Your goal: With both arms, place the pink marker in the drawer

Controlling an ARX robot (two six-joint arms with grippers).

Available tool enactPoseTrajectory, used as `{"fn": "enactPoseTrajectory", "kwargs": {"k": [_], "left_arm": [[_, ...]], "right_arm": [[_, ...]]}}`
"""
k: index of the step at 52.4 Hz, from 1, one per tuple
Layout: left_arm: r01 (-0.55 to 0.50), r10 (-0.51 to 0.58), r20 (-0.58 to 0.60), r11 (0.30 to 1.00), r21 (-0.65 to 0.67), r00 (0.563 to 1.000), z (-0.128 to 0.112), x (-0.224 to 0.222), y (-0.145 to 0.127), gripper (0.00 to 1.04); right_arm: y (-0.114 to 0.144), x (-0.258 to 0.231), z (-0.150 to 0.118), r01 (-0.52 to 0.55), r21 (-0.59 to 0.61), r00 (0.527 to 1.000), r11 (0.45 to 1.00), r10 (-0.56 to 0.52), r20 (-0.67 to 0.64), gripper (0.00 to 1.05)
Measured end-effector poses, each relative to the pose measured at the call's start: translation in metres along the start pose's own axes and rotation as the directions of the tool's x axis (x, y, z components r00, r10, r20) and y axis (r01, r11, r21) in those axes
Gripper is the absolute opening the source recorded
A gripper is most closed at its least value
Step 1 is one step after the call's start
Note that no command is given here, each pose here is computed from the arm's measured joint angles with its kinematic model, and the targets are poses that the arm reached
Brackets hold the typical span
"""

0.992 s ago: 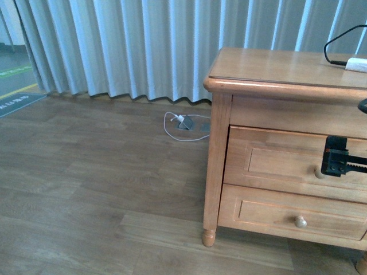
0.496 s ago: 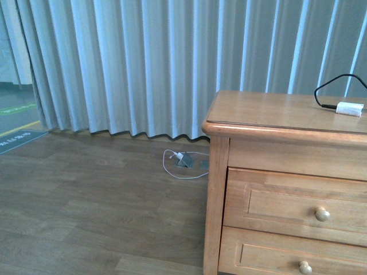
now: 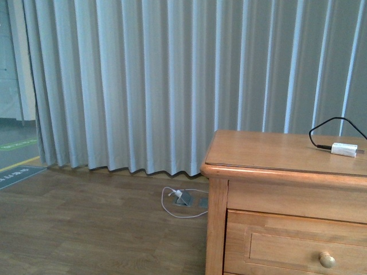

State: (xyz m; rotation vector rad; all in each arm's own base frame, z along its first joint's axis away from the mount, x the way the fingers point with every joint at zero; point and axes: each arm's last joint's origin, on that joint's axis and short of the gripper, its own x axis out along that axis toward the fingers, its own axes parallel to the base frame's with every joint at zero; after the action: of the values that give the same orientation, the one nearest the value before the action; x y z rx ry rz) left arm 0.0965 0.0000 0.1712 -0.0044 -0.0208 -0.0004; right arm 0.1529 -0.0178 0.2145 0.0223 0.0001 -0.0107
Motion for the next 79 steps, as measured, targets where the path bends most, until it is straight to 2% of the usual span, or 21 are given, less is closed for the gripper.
{"fn": "enactPoseTrajectory", "kwargs": {"k": [8,11,16,45,68,72,79], "left_arm": [[0.000,0.000,0.000,1.000,0.000,1.000,0.000,0.000,0.000,0.99],[0.000,0.000,0.000,1.000,0.000,1.000,0.000,0.000,0.000,0.99],[0.000,0.000,0.000,1.000,0.000,1.000,0.000,0.000,0.000,0.99],[0.000,0.000,0.000,1.000,0.000,1.000,0.000,0.000,0.000,0.99],[0.000,0.000,0.000,1.000,0.000,1.000,0.000,0.000,0.000,0.99],[0.000,0.000,0.000,1.000,0.000,1.000,0.000,0.000,0.000,0.99],[0.000,0.000,-0.001,1.000,0.000,1.000,0.000,0.000,0.000,0.99]], "right_arm": [[0.005,-0.010,-0.015,-0.005,-0.011,1.000,1.000,0.005,-0.008,0.28],[0.010,-0.013,-0.019,0.024,-0.013,1.000,1.000,-0.025,-0.007,0.17],[0.016,-0.018,-0.024,-0.012,-0.018,1.000,1.000,0.012,-0.004,0.01],[0.016,-0.037,-0.047,-0.008,-0.019,1.000,1.000,0.008,0.004,0.01],[0.016,-0.045,-0.047,-0.008,-0.020,1.000,1.000,0.009,0.008,0.01],[0.016,-0.052,-0.051,-0.009,-0.021,1.000,1.000,0.008,-0.028,0.01],[0.016,-0.055,-0.050,-0.009,-0.020,1.000,1.000,0.009,0.003,0.01]]}}
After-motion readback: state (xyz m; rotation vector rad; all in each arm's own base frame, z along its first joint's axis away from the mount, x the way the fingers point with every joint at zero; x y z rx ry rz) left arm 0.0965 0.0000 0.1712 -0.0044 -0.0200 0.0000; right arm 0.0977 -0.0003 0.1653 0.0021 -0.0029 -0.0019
